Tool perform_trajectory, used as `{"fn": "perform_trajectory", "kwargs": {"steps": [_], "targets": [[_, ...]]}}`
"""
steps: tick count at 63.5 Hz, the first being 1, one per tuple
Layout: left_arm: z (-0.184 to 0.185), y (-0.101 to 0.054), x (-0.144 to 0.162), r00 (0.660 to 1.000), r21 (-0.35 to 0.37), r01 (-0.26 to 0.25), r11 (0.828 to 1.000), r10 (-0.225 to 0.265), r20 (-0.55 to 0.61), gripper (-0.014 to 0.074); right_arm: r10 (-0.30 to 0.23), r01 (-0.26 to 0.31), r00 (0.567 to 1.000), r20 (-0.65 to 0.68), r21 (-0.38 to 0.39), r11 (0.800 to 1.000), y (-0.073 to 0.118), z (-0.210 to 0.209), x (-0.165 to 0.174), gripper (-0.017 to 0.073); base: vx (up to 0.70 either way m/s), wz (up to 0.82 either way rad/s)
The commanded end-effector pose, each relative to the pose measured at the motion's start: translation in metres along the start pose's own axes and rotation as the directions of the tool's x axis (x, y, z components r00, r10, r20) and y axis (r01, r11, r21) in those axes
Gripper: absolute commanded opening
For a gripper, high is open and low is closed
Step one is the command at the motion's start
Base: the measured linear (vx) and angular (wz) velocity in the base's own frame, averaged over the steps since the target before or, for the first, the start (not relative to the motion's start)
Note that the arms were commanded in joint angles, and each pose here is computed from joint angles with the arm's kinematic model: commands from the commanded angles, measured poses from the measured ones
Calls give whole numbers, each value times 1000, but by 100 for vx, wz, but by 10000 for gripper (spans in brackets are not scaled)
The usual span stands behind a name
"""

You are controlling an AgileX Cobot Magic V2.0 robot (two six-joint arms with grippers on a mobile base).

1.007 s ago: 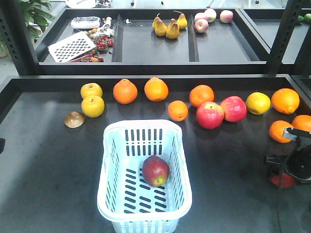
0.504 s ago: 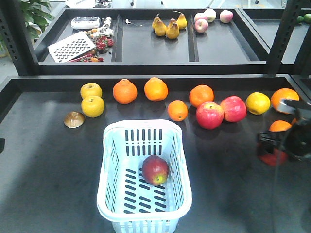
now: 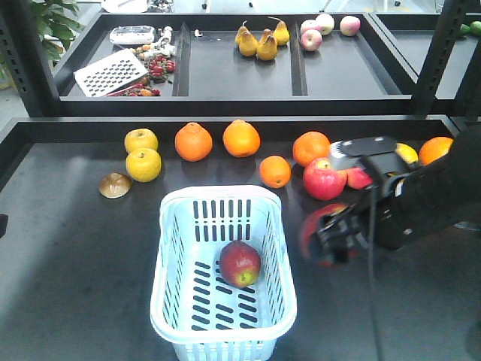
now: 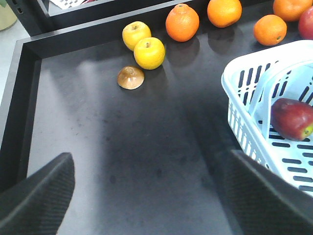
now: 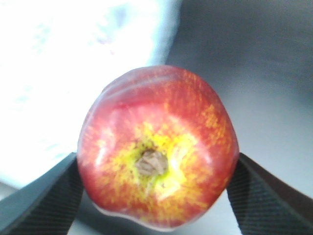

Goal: Pick three apples into basket with both arms
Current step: 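Carry the red apple into the basket and open the right gripper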

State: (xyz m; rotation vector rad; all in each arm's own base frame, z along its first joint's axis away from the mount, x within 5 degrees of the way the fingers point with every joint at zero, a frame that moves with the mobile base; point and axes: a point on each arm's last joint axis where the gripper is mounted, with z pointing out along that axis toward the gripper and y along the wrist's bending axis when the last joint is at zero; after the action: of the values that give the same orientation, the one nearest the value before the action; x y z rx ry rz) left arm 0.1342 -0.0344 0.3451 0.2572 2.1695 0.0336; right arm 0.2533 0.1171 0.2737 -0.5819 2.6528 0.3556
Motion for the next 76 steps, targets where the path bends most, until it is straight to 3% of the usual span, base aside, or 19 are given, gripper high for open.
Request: {"fn": "perform_trajectory", "kwargs": {"steps": [1, 7, 20, 32, 43, 53, 63, 76], "targets": [[-6, 1, -11, 997, 8, 6, 1000, -6, 77, 589, -67, 71, 993, 93, -44, 997, 27, -13, -7, 263, 0, 0], [-6, 1, -11, 997, 8, 6, 1000, -6, 77, 589, -117, 126, 985, 123, -73, 989, 47, -7, -9, 263, 0, 0], [-6, 1, -11, 997, 8, 6, 1000, -6, 77, 589, -144, 171, 966, 213, -115, 979, 75, 16, -20, 300, 0, 0], [-6, 1, -11, 997, 8, 6, 1000, -6, 77, 589, -175, 204, 958, 226, -116, 972, 88, 39, -23, 499, 0, 0], [-6, 1, -11, 997, 8, 6, 1000, -6, 77, 589, -166, 196, 959, 232, -112, 974, 87, 45, -24, 713, 0, 0], [-6, 1, -11, 997, 8, 6, 1000, -6, 77, 589, -154, 181, 965, 212, -118, 976, 88, 45, -23, 724, 0, 0], [-6, 1, -11, 997, 8, 6, 1000, -6, 77, 589, -112, 128, 983, 142, -106, 986, 71, 38, -19, 715, 0, 0], [-6, 1, -11, 997, 8, 6, 1000, -6, 76, 589, 7, -8, 998, 66, 15, 1000, 3, 4, -12, 701, 0, 0]]}}
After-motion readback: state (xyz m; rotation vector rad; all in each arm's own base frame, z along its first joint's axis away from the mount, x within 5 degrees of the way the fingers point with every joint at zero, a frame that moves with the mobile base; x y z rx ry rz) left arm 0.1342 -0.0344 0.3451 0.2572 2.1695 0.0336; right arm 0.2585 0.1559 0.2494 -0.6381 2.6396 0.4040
